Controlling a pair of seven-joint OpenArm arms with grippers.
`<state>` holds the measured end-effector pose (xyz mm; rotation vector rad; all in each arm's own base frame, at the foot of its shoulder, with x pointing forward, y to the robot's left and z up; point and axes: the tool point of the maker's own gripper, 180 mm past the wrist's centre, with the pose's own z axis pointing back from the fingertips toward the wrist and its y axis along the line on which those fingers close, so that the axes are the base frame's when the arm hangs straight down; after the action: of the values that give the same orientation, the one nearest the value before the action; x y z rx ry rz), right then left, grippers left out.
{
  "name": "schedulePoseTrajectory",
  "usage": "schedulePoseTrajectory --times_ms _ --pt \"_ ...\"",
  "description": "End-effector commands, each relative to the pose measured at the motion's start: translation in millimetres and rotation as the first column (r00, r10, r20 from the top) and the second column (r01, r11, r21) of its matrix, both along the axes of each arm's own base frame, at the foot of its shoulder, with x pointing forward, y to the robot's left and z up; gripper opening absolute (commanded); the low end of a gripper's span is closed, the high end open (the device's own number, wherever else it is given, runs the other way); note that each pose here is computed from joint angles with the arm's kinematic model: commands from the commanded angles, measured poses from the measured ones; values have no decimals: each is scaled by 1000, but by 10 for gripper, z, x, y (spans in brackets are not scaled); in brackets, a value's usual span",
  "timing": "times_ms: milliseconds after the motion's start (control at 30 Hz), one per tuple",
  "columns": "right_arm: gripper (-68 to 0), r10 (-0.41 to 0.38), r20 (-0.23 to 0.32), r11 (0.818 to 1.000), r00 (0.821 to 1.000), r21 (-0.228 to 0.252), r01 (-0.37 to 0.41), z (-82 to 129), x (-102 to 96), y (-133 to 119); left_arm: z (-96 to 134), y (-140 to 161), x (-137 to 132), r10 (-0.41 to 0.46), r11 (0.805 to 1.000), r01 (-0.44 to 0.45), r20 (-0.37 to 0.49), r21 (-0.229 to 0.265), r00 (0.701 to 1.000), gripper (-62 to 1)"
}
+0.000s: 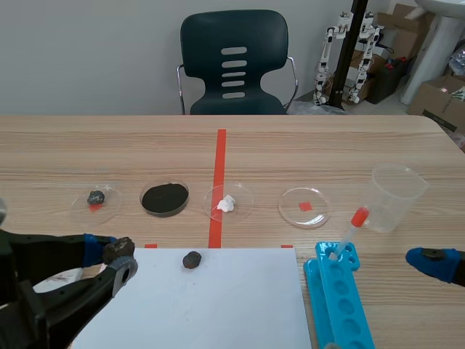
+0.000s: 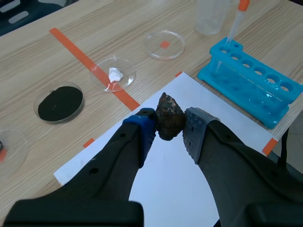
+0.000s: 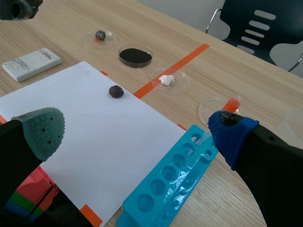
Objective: Put the right mineral back
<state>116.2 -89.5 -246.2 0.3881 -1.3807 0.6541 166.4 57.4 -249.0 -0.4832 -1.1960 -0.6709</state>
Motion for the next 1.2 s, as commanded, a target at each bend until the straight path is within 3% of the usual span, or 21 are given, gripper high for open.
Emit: schedulePoseTrajectory --times_ms 0,200,700,1167 --pt "-37 -3 19 1000 1000 17 3 61 17 4 55 -103 15 -24 999 24 14 -34 1000 -568" --pt "-37 -3 19 1000 1000 17 3 61 17 4 51 -372 84 -81 993 84 41 -78 996 -568" --pt "-37 -3 19 1000 1000 17 3 61 17 4 -461 -987 575 -141 985 145 44 -94 989 -569" --pt "-37 -3 19 1000 1000 17 3 61 17 4 -971 -1485 969 -146 985 139 -56 -106 988 -568"
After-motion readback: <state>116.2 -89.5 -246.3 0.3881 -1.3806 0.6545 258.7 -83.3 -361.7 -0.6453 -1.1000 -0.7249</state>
